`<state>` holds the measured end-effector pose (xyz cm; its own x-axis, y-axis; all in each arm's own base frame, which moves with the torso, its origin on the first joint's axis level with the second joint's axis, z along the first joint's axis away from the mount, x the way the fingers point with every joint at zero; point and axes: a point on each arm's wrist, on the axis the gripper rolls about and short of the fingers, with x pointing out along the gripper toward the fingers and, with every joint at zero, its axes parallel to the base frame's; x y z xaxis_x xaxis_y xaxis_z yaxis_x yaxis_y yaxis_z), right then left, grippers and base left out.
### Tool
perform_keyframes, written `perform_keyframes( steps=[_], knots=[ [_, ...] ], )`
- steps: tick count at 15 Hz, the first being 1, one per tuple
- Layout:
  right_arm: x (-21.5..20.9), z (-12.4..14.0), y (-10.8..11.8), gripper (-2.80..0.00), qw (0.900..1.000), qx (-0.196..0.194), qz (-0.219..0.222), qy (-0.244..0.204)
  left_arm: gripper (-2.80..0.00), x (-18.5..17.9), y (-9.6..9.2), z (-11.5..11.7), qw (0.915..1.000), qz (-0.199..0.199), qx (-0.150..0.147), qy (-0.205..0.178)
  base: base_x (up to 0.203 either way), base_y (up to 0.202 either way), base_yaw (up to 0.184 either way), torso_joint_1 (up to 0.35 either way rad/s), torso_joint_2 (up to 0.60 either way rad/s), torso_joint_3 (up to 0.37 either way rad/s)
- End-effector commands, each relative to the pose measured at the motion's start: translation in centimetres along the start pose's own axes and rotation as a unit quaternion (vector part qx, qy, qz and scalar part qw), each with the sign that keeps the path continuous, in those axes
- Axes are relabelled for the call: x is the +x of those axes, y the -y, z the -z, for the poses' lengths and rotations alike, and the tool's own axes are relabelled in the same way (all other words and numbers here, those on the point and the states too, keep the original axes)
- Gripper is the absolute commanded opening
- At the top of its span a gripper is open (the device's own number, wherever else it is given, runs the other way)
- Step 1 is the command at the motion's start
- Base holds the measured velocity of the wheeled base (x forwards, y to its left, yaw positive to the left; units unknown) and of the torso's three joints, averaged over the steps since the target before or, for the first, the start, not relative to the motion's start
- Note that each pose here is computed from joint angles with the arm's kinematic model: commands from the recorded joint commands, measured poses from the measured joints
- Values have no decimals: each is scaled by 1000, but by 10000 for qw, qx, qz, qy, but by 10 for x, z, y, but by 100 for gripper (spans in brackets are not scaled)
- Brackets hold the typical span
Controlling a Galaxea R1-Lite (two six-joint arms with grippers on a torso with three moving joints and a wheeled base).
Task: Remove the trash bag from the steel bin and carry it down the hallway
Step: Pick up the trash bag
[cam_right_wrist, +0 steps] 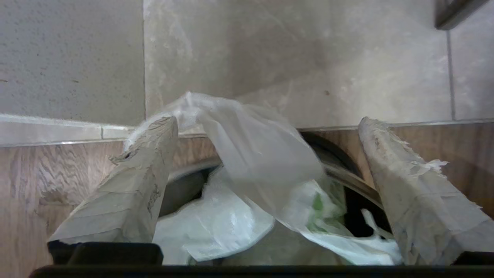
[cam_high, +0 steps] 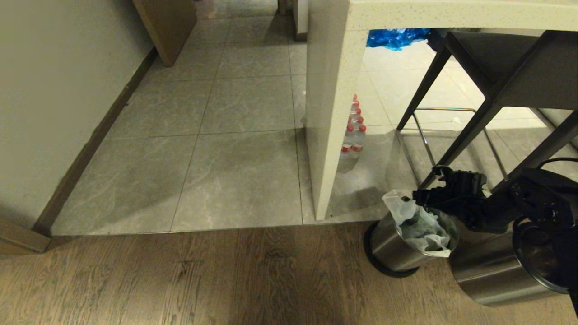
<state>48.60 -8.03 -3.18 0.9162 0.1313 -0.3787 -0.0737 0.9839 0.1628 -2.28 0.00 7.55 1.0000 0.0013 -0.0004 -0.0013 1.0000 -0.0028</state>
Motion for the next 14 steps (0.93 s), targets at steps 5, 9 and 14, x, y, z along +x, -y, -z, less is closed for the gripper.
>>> perform_keyframes(
  steps=[5, 9, 14],
  knots=[
    [11, 6, -5, -280, 10000, -39, -81, 35, -280, 0, 0, 0, 10000, -1, -2, 2, 0, 0, 0, 0, 0, 0],
    [12, 8, -4, -280, 9999, -106, -73, 33, -280, 0, 0, 0, 10000, -1, -2, 2, 0, 0, 0, 0, 0, 0],
    [6, -3, -7, -280, 9998, -128, -63, 136, -280, 0, 0, 0, 10000, -1, -2, 2, 0, 0, 0, 0, 0, 0]
  ],
)
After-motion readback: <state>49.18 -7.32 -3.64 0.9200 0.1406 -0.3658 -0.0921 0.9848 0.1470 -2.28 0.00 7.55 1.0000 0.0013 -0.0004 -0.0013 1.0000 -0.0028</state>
